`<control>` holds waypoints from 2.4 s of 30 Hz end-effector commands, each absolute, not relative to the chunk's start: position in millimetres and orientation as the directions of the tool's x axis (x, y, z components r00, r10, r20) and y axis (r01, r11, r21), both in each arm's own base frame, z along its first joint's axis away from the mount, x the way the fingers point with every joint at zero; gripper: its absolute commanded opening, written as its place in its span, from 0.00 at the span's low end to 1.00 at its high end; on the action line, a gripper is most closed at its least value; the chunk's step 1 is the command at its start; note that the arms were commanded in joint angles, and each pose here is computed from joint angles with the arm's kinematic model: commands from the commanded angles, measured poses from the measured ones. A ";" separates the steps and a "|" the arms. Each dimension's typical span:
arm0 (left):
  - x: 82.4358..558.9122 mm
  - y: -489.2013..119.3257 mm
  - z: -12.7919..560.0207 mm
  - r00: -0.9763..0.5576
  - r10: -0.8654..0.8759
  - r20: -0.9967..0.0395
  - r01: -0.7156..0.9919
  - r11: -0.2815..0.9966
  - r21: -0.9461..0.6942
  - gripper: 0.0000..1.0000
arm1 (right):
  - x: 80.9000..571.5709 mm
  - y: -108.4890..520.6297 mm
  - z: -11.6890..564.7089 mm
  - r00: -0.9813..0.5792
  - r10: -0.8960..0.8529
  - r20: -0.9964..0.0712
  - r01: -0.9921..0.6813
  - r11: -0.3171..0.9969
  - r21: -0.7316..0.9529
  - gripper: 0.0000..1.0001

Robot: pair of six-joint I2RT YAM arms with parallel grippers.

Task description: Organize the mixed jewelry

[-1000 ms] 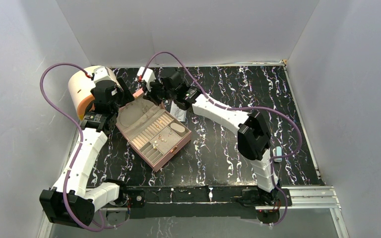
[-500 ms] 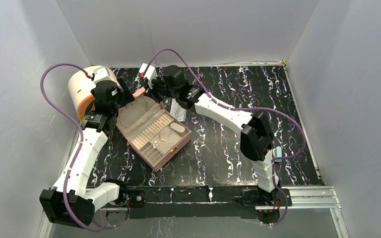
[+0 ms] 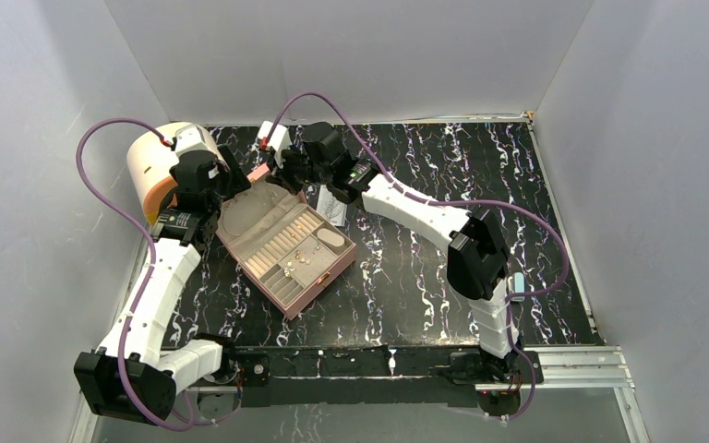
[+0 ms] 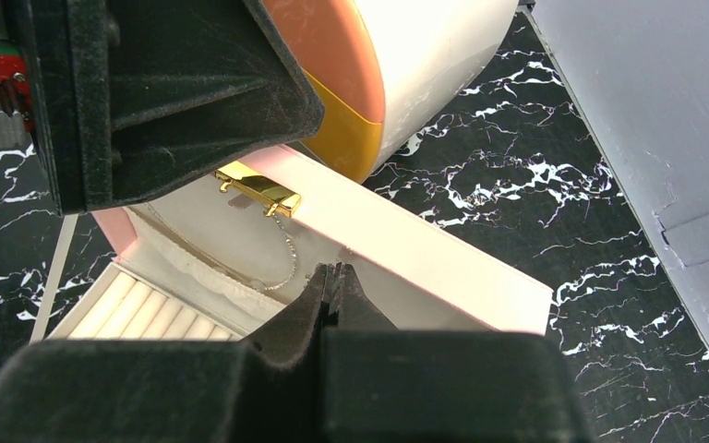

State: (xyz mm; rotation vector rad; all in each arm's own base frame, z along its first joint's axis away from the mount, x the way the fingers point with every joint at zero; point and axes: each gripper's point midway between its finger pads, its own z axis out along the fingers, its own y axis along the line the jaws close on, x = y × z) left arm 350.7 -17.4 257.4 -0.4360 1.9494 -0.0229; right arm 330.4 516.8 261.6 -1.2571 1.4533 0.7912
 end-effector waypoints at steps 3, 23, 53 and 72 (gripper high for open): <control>350.5 -16.6 263.5 -0.321 -0.307 -0.896 -0.288 0.933 -0.217 0.72 | 337.1 523.5 300.8 0.123 -0.190 -0.974 -0.946 0.275 -0.173 0.00; 351.5 -17.1 261.0 -0.327 -0.301 -0.896 -0.283 0.936 -0.211 0.72 | 342.1 527.7 279.2 0.110 -0.222 -0.969 -0.939 0.297 -0.175 0.00; 351.5 -18.1 258.8 -0.329 -0.298 -0.896 -0.279 0.937 -0.209 0.72 | 326.6 515.0 299.2 0.148 -0.123 -0.981 -0.938 0.298 -0.178 0.00; 351.5 -20.1 257.0 -0.334 -0.304 -0.892 -0.274 0.937 -0.217 0.72 | 328.5 519.6 298.0 0.135 -0.106 -0.985 -0.940 0.301 -0.161 0.00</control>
